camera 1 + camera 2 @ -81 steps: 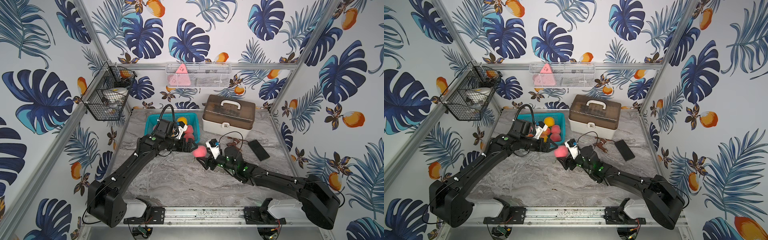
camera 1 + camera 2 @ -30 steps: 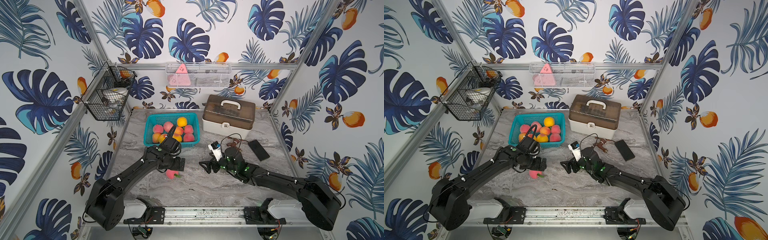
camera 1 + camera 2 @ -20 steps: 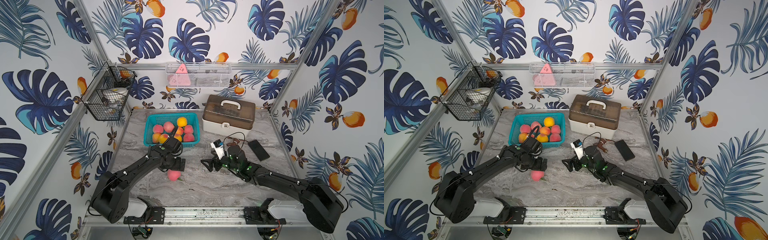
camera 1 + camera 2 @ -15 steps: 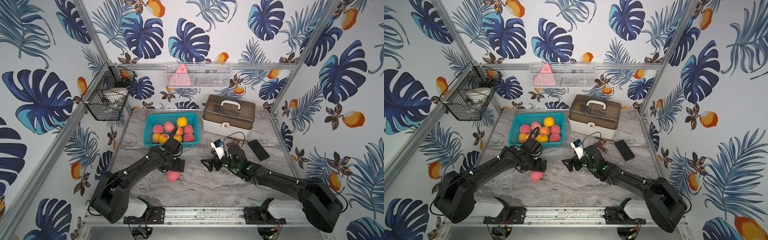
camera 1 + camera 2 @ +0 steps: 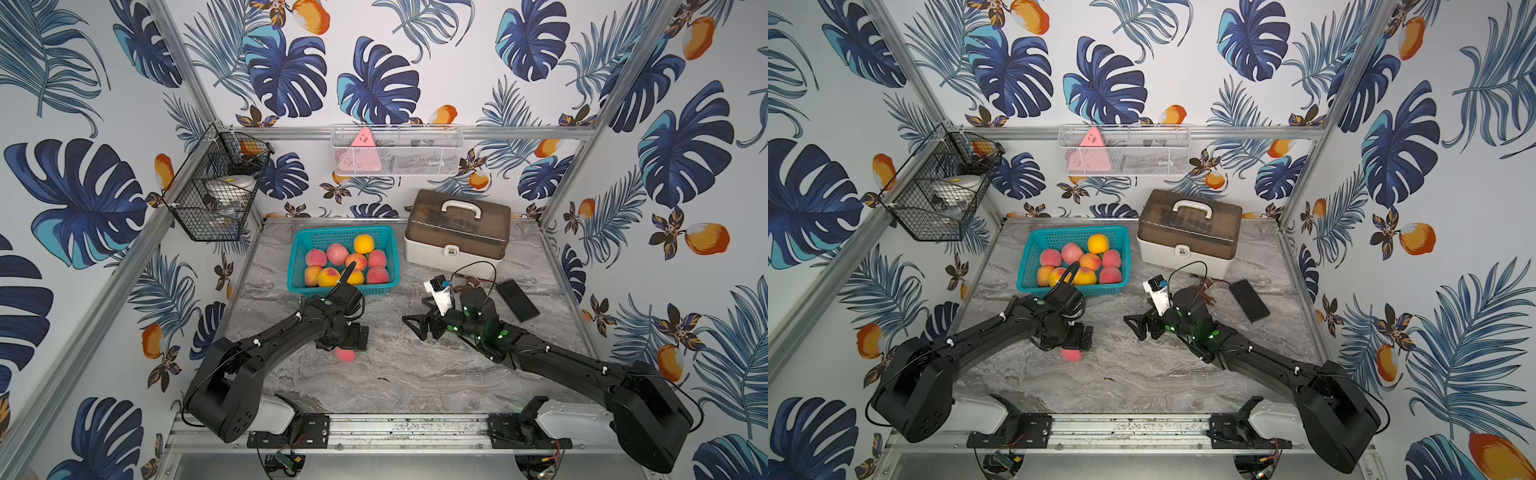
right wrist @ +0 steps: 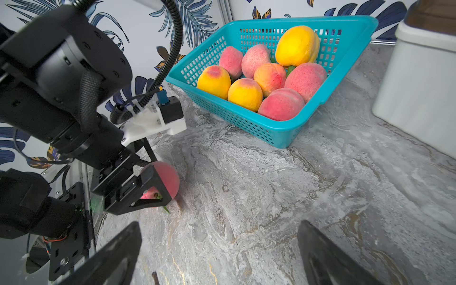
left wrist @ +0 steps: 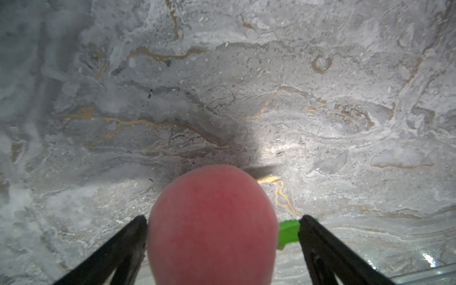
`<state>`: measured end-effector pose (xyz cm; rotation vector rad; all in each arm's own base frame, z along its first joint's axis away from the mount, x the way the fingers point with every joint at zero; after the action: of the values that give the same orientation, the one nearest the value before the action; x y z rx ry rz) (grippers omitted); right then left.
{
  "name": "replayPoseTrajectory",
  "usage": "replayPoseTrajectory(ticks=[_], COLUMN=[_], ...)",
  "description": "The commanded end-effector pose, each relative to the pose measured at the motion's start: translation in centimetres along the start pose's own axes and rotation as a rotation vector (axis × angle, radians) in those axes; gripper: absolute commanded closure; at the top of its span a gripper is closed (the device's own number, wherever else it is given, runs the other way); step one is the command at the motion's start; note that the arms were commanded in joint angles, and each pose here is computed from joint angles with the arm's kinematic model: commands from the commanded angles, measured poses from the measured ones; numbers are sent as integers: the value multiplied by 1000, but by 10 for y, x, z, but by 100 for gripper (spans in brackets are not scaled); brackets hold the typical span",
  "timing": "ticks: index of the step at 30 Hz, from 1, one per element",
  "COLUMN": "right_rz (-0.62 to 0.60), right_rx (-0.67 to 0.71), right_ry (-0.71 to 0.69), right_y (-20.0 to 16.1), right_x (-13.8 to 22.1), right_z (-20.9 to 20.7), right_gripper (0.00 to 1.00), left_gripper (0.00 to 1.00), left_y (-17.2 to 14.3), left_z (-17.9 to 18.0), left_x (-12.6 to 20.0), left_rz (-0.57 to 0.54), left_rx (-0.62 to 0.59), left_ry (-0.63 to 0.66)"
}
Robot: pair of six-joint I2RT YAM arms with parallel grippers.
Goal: Put the peaches into the basket
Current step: Place the peach in the basket.
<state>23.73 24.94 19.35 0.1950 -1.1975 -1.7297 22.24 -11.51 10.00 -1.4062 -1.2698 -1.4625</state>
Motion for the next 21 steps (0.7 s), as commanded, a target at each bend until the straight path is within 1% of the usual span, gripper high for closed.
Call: replayPoseTrajectory(ticks=[1,5,8,11,15,21], right_rz=[-8,-9,-9,-12,-20,-24], right_rx=[1,1,-2,3,16,20], right_ry=[-3,3,1,-3,-17,-31], right_y=[3,4,4,5,7,7], right_x=[2,2,1,3,7,11], right_z=[1,1,0,1,1,-1], right_gripper=[0,0,0,0,0,0], left_gripper=[1,2,6,11,23,30], left_y=[1,0,-1,-1,-1,1], left_z=[0,-1,-1,-1,-2,-3], left_x=[0,1,0,-1,-2,1], left_rz=[-8,-9,-9,-4,-4,-15], left_rx=[9,4,4,1,-1,-3], left_ry=[8,15,18,21,16,15])
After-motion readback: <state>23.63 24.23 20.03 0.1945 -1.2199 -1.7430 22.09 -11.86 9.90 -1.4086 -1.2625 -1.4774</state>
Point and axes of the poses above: each gripper's point midway between its finger pads, its own x axis back along the fingers, its own z axis along the line the jaws close on, y = z × x, the point moved 5 cm from there along x, back along the fingers, and after that the axes turned 14 degrees about -x, right-handed, at the moved point
